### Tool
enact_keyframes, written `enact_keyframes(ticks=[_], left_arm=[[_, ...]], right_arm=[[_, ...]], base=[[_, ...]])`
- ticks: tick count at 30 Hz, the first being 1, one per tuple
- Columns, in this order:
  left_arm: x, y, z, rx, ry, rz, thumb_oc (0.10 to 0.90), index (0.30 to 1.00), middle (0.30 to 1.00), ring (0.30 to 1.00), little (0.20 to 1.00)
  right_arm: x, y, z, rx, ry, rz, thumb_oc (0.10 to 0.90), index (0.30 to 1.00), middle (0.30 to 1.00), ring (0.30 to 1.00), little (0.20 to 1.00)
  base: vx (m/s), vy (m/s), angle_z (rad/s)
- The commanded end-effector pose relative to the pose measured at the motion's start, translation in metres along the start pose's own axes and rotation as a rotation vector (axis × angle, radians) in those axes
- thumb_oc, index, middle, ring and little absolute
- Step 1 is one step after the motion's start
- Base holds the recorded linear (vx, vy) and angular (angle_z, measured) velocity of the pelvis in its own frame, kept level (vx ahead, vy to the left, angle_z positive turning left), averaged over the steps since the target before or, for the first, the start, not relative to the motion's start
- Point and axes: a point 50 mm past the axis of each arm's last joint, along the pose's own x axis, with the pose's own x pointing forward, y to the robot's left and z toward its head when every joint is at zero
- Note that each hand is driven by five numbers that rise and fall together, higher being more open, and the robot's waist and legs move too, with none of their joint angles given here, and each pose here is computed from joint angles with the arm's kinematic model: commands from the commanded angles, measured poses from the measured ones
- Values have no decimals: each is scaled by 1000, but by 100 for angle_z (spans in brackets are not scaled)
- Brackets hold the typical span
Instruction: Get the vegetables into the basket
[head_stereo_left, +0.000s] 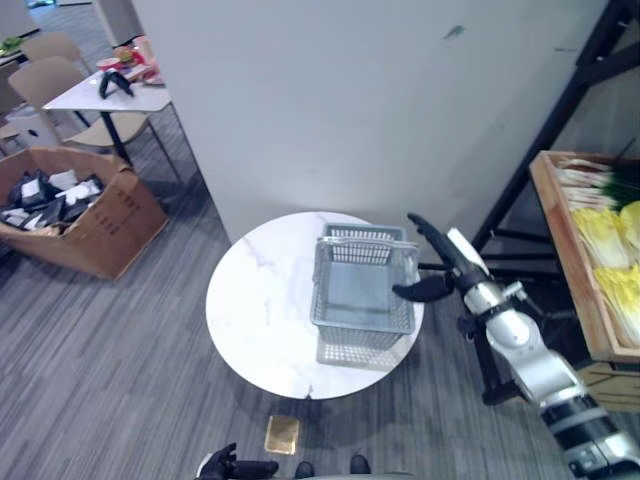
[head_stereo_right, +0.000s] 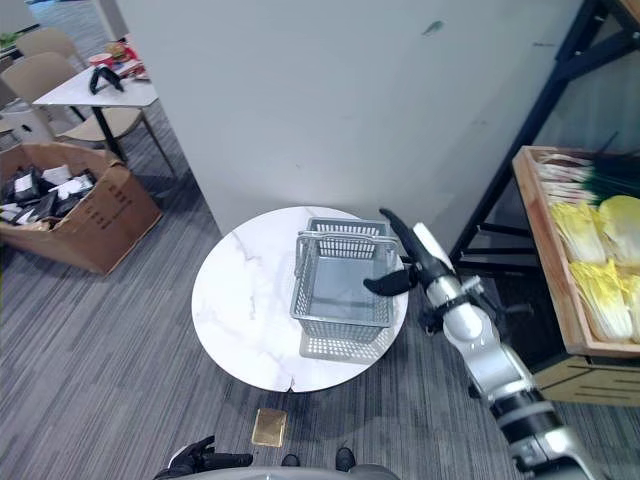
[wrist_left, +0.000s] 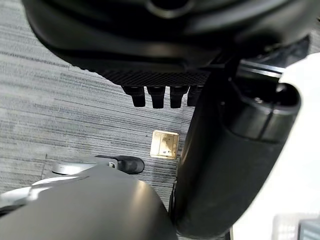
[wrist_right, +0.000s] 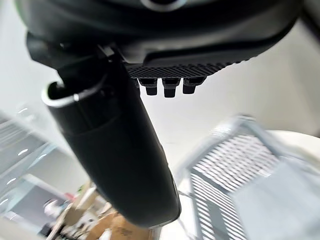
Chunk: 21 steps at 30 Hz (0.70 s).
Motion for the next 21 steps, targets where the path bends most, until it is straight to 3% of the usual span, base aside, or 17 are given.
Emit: enact_keyframes(ticks=[1, 9, 21], left_arm=[[-5, 17, -35, 92, 152, 57, 900, 1000, 1000, 1000, 1000], [-3, 22, -25, 70, 122, 60, 900, 1000, 1000, 1000, 1000], [-1, 35, -10, -7, 84, 97, 900, 1000, 1000, 1000, 1000]], right_arm=[[25, -43, 47, -79, -194, -147, 900, 1000, 1000, 1000, 1000], [73, -64, 43, -262, -12, -121, 900, 1000, 1000, 1000, 1000], [93, -106, 26, -347, 271, -224, 900, 1000, 1000, 1000, 1000]], base=[[-2, 8, 13], [-25, 1, 6], [-40, 2, 17]])
